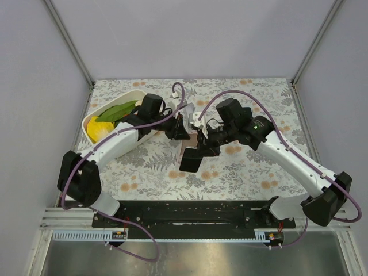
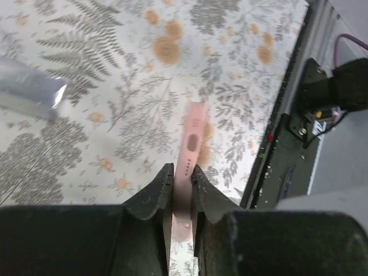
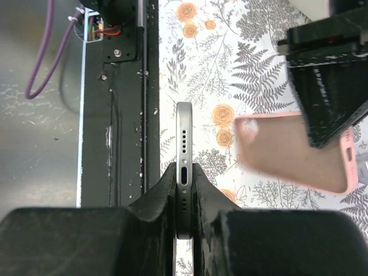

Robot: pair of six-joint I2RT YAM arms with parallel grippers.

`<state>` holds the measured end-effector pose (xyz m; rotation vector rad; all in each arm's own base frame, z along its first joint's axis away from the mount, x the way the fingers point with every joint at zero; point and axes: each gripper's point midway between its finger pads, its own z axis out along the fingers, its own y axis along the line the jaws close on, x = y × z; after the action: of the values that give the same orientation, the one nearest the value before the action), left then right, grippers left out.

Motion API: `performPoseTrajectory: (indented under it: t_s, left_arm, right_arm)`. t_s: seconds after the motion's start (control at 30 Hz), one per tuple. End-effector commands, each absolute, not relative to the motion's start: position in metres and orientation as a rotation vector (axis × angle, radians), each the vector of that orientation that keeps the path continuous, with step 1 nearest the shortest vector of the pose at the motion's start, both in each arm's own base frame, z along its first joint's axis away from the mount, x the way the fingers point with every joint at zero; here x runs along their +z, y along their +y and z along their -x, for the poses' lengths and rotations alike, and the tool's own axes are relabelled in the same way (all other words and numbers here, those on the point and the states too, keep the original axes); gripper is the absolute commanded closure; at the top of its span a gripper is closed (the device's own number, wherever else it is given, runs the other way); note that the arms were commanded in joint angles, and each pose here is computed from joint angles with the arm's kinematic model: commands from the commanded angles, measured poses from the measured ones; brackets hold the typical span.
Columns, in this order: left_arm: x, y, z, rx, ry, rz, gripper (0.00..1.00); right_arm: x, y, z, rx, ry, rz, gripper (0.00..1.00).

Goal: Take the phone out of the phone case
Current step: Remove the phone case from the phone.

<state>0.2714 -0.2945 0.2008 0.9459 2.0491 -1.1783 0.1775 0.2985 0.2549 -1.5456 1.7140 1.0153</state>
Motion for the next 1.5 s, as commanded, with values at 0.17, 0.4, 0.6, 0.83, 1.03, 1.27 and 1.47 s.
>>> performPoseTrajectory:
  t_s: [0.17, 0.4, 0.6, 0.83, 1.03, 1.27, 1.47]
  left_arm:
    - [0.192, -0.269, -0.304, -1.038, 2.074, -0.892, 1.00]
    - [0.166, -0.254, -0.287, -1.080, 2.162, -0.839, 1.00]
    - [0.149, -0.243, -0.279, -1.125, 2.199, -0.808, 1.00]
    - [0.132, -0.239, -0.277, -1.187, 2.250, -0.727, 1.00]
    - [0.121, -0.228, -0.282, -1.200, 2.295, -0.675, 1.00]
    - [0.093, -0.212, -0.283, -1.149, 2.410, -0.630, 0.93]
    - [0.076, -0.209, -0.290, -1.111, 2.461, -0.598, 0.80]
  right_arm:
    - [0.286, 0.301, -0.173, 1.033, 1.617, 1.524, 1.00]
    - [0.263, 0.289, -0.185, 1.131, 1.744, 1.451, 1.00]
    - [0.238, 0.272, -0.202, 1.189, 1.871, 1.384, 1.00]
    - [0.202, 0.263, -0.211, 1.177, 1.970, 1.377, 1.00]
    - [0.187, 0.259, -0.213, 1.191, 2.017, 1.373, 1.00]
    - [0.181, 0.257, -0.215, 1.195, 2.039, 1.368, 1.00]
    - [0.178, 0.257, -0.217, 1.189, 2.046, 1.370, 1.00]
